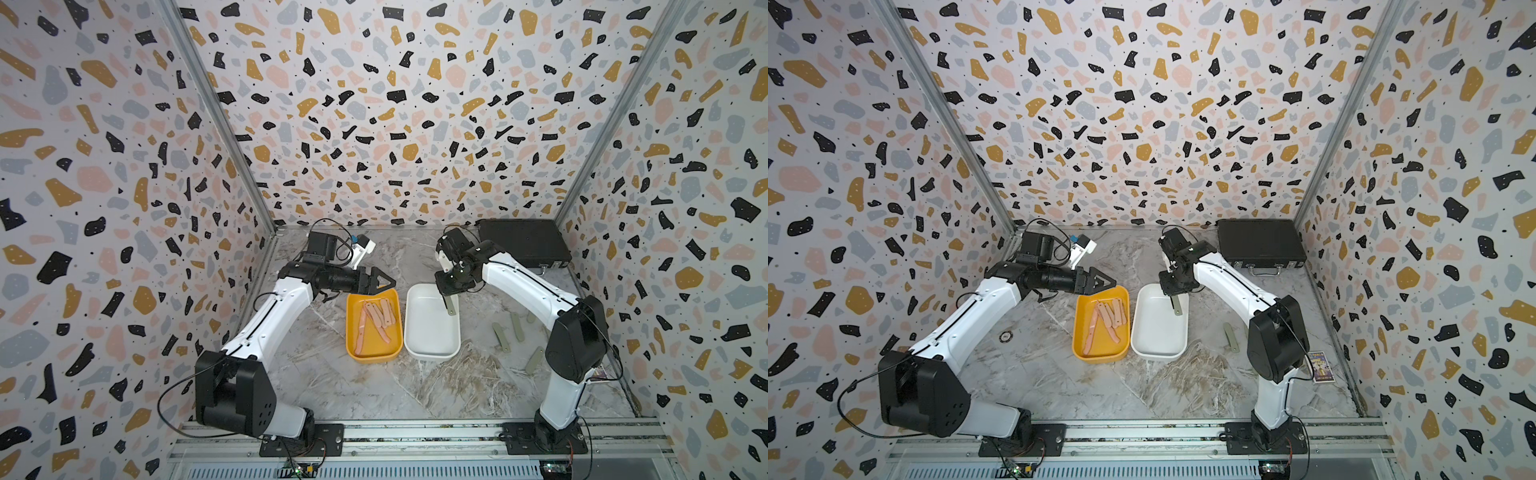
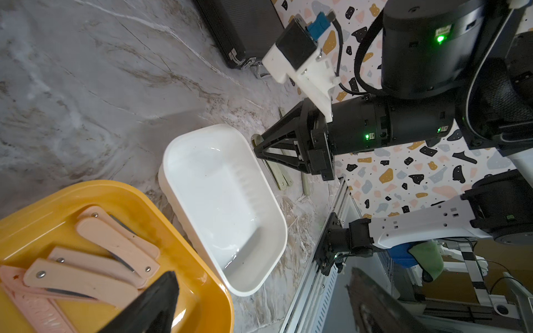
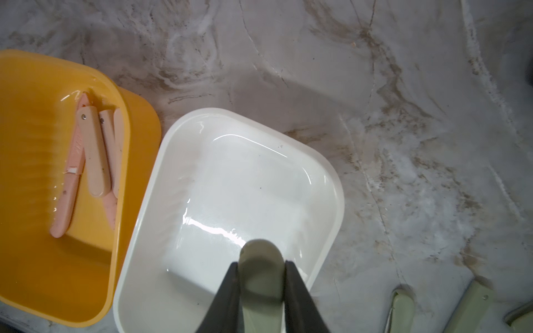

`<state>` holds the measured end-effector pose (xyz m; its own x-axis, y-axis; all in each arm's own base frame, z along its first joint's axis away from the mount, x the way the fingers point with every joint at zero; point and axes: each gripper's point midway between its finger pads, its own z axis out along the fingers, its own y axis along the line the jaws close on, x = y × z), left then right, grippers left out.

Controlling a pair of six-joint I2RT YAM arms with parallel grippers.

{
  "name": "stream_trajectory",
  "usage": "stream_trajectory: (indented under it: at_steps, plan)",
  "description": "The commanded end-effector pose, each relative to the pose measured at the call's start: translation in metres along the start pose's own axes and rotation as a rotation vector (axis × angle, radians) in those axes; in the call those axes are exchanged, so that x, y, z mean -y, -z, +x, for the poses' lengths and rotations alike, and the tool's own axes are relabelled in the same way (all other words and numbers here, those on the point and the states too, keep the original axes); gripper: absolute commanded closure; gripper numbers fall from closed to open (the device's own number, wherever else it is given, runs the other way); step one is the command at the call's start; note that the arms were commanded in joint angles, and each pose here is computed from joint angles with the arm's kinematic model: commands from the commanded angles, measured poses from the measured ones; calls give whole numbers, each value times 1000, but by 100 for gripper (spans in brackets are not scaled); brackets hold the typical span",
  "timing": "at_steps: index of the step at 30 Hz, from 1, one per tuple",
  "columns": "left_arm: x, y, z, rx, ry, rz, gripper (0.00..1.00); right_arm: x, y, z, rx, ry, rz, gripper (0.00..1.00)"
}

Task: Place the fruit knives into the storage box by color
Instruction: Place the fruit knife in the storage box.

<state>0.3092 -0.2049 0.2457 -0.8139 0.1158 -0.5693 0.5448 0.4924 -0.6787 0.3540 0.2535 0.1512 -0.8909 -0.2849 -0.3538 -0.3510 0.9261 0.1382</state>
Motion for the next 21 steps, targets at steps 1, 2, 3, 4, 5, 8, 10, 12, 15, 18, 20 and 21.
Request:
stream_trajectory:
  at_steps: [1, 2, 3, 4, 5, 8, 10, 12, 15, 18, 20, 21]
  plan:
    - [9, 6, 20, -40, -39, 9, 8, -17, -5, -1, -11, -10, -32, 76]
    - [9, 6, 24, -44, -38, 7, 8, -21, -10, 1, -21, -5, -37, 76]
    - [8, 6, 29, -51, -32, 7, 8, -26, -14, 3, -27, 0, -44, 76]
    - [7, 6, 31, -54, -32, 5, 8, -30, -17, 4, -34, 4, -51, 76]
    - [5, 5, 35, -58, -27, 5, 8, -34, -22, 6, -44, 5, -54, 76]
    - [0, 1, 42, -71, -14, 5, 8, -43, -34, 10, -61, 7, -69, 76]
    - [-3, -1, 45, -72, -2, 6, 8, -48, -42, 13, -71, 5, -78, 76]
    - [-5, -2, 47, -74, 4, 9, 8, -53, -49, 15, -79, 0, -88, 76]
    - [-6, -4, 47, -71, 6, 11, 8, -62, -60, 19, -90, -3, -109, 76]
    - [-7, -6, 48, -76, 13, 16, 8, -66, -71, 24, -110, -11, -120, 76]
    - [-8, -6, 48, -74, 11, 14, 8, -67, -78, 28, -115, -15, -122, 76]
    - [-8, -6, 48, -73, 10, 14, 8, -67, -82, 30, -122, -19, -123, 76]
